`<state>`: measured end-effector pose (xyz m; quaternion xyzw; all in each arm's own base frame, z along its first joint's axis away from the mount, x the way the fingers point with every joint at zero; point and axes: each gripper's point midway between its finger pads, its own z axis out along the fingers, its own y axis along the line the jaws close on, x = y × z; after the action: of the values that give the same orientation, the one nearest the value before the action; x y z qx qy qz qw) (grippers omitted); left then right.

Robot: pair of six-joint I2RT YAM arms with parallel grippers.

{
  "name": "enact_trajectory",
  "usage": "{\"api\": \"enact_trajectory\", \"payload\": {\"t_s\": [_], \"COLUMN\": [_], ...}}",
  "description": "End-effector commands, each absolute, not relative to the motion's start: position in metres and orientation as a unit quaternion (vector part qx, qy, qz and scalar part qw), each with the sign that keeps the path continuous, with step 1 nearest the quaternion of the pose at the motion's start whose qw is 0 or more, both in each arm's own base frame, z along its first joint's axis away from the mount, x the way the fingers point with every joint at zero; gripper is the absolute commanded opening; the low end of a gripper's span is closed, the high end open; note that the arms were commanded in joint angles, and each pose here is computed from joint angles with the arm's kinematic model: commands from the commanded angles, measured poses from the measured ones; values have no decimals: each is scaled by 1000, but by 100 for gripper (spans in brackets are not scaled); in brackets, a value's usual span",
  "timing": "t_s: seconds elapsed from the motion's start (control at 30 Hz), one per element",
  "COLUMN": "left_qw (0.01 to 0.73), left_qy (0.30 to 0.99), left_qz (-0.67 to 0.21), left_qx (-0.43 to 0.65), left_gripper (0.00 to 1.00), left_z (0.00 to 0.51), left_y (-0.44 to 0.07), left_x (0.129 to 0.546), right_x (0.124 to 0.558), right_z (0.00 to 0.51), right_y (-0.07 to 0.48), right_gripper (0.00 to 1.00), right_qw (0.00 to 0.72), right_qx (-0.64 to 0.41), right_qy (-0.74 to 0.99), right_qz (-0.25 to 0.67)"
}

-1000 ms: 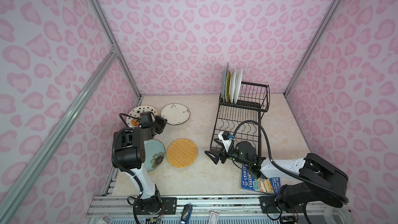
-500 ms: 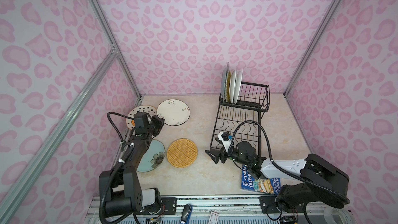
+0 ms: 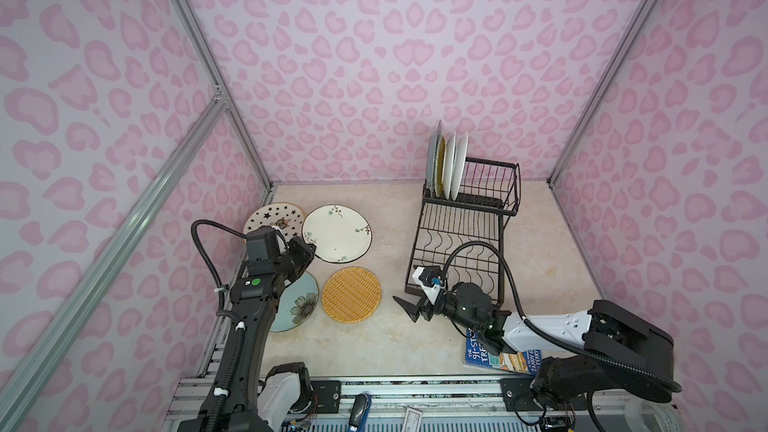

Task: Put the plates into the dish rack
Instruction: 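Grasp the berry-sprig plate's rim with the left gripper and tilt it upright, then move the right gripper to the upright plate's rim beside the left gripper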

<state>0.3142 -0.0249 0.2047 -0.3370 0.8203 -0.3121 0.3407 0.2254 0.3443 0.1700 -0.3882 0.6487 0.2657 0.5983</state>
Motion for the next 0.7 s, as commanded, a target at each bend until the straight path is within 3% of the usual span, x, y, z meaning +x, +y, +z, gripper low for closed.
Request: {"api": "enact_trajectory", "payload": {"t_s": [0.0, 0.17, 0.4, 0.67], "left_qw": [355, 354, 344, 336], "left_qy": [812, 810, 811, 809], "left_qz": [-345, -352, -357, -367], "left_qx": [-308, -307, -311, -313], "left_gripper": [4, 4, 4, 4], "left_z": [225, 229, 229, 232], "left_y": [-35, -37, -41, -45], "left_x": [317, 314, 312, 312], "right_x": [237, 265, 289, 300], "right_z": [185, 188, 187, 173], "right_y": [349, 372, 412, 449], "right_gripper": [99, 99, 91, 87], "right_qw": [652, 668, 682, 665], "right_qx": [-422, -454, -525, -580], "right_qy": [603, 582, 508, 464], "right_qz": [179, 91, -38, -76]}}
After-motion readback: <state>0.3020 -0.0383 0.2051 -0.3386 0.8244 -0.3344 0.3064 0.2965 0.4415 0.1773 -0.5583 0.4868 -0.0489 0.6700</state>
